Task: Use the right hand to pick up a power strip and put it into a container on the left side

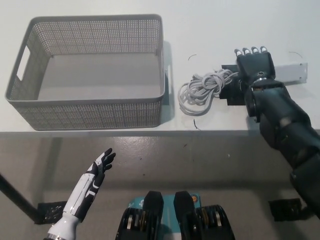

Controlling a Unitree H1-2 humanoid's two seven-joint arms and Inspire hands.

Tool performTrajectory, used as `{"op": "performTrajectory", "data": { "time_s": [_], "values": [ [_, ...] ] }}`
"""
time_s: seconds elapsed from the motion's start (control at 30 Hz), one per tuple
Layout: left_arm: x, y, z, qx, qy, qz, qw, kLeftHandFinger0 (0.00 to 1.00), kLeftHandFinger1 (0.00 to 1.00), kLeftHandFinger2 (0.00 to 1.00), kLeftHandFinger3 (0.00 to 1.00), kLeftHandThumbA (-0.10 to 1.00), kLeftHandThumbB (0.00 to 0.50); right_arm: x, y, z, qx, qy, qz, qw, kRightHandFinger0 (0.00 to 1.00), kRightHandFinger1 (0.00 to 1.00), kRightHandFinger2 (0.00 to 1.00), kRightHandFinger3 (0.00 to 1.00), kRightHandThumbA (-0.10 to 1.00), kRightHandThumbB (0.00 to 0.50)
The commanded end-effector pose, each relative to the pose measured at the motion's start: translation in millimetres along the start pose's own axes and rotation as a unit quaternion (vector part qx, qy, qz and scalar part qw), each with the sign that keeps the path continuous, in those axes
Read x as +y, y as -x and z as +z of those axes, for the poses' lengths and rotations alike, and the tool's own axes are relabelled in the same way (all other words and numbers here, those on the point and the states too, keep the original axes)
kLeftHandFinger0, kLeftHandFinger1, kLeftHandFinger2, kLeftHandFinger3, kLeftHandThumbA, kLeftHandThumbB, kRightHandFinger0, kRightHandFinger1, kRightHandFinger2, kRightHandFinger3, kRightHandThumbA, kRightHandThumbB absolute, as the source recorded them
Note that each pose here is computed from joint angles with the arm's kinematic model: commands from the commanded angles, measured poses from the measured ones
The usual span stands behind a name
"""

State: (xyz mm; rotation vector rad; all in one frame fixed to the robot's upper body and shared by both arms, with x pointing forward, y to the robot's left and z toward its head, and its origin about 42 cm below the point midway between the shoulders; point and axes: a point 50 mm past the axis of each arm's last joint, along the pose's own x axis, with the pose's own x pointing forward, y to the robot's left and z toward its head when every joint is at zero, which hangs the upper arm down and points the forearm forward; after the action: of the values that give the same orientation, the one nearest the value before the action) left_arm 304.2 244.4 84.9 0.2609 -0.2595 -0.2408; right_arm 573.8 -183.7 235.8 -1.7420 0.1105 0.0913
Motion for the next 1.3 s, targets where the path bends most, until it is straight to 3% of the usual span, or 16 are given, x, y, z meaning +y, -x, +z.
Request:
{"op": "performTrajectory", "data": {
  "time_s": [0.0,0.03,0.07,0.1,0.13,0.23,0.3,0.37,0.4,0.53,0.77,0.83,0.87,1.03,1.17,1.27],
  "values": [
    [10,-7,11,-0.038,-0.002,0.001,0.999,1.00,1.00,1.00,1.00,1.00,0.224,-58,-7,9,-0.022,-0.017,-0.093,0.995,1.00,1.00,1.00,1.00,0.13,0.331],
    [10,-7,11,-0.038,-0.002,0.001,0.999,1.00,1.00,1.00,1.00,1.00,0.223,-60,-6,9,-0.039,-0.034,-0.141,0.989,0.72,0.82,0.94,1.00,-0.02,0.317],
    [10,-7,11,-0.038,-0.001,0.000,0.999,1.00,1.00,1.00,1.00,1.00,0.217,-61,-5,9,-0.049,-0.044,-0.175,0.982,0.48,0.56,0.67,0.88,-0.07,0.316],
    [8,-8,11,-0.038,0.000,0.000,0.999,1.00,1.00,1.00,1.00,1.00,0.215,-61,-3,7,-0.062,-0.056,-0.214,0.973,0.08,0.18,0.30,0.63,-0.10,0.249],
    [8,-8,11,-0.039,0.000,0.000,0.999,1.00,1.00,1.00,1.00,1.00,0.214,-63,-1,6,-0.079,-0.069,-0.251,0.962,0.00,0.01,0.19,0.48,-0.10,0.225],
    [9,-10,13,-0.042,0.001,0.001,0.999,1.00,1.00,1.00,1.00,1.00,0.214,-70,1,7,-0.098,-0.104,-0.279,0.950,0.00,0.03,0.31,0.23,-0.10,0.160],
    [12,-12,14,-0.042,0.002,-0.002,0.999,1.00,1.00,1.00,1.00,1.00,0.215,-75,2,9,-0.105,-0.133,-0.300,0.939,0.00,0.06,0.52,0.20,-0.10,0.149],
    [12,-13,14,-0.041,0.001,-0.003,0.999,1.00,1.00,1.00,1.00,1.00,0.223,-77,4,9,-0.111,-0.165,-0.314,0.928,0.00,0.10,0.60,0.31,-0.10,0.129],
    [12,-13,14,-0.043,0.001,-0.003,0.999,1.00,1.00,1.00,1.00,1.00,0.211,-77,4,10,-0.114,-0.175,-0.322,0.923,0.00,0.16,0.65,0.46,-0.10,0.122],
    [12,-13,13,-0.044,0.000,-0.006,0.999,1.00,1.00,1.00,1.00,1.00,0.196,-77,7,10,-0.117,-0.200,-0.345,0.909,0.00,0.21,0.67,0.77,-0.10,0.125],
    [12,-11,12,-0.041,-0.005,-0.004,0.999,1.00,1.00,1.00,1.00,1.00,0.179,-87,9,2,-0.128,-0.249,-0.386,0.879,0.00,0.24,0.69,0.80,-0.10,0.089],
    [13,-11,12,-0.041,-0.003,-0.005,0.999,1.00,1.00,1.00,1.00,1.00,0.176,-100,11,-3,-0.138,-0.240,-0.427,0.861,0.00,0.24,0.69,0.73,-0.10,0.176],
    [13,-11,12,-0.041,-0.003,-0.005,0.999,1.00,1.00,1.00,1.00,1.00,0.175,-105,12,-4,-0.143,-0.245,-0.439,0.852,0.00,0.25,0.72,0.74,-0.10,0.173],
    [11,-8,11,-0.038,0.001,-0.004,0.999,1.00,1.00,1.00,1.00,1.00,0.178,-135,13,-14,-0.144,-0.246,-0.475,0.832,0.00,0.37,0.76,0.99,-0.10,0.119],
    [11,-7,11,-0.037,-0.004,-0.005,0.999,1.00,1.00,1.00,1.00,1.00,0.170,-169,20,-24,-0.158,-0.239,-0.537,0.794,0.00,0.37,0.75,0.95,-0.10,0.107],
    [12,-7,11,-0.034,0.000,-0.002,0.999,1.00,1.00,1.00,1.00,1.00,0.180,-194,26,-29,-0.167,-0.243,-0.573,0.765,0.00,0.32,0.71,0.89,-0.10,0.040]
  ]
}}
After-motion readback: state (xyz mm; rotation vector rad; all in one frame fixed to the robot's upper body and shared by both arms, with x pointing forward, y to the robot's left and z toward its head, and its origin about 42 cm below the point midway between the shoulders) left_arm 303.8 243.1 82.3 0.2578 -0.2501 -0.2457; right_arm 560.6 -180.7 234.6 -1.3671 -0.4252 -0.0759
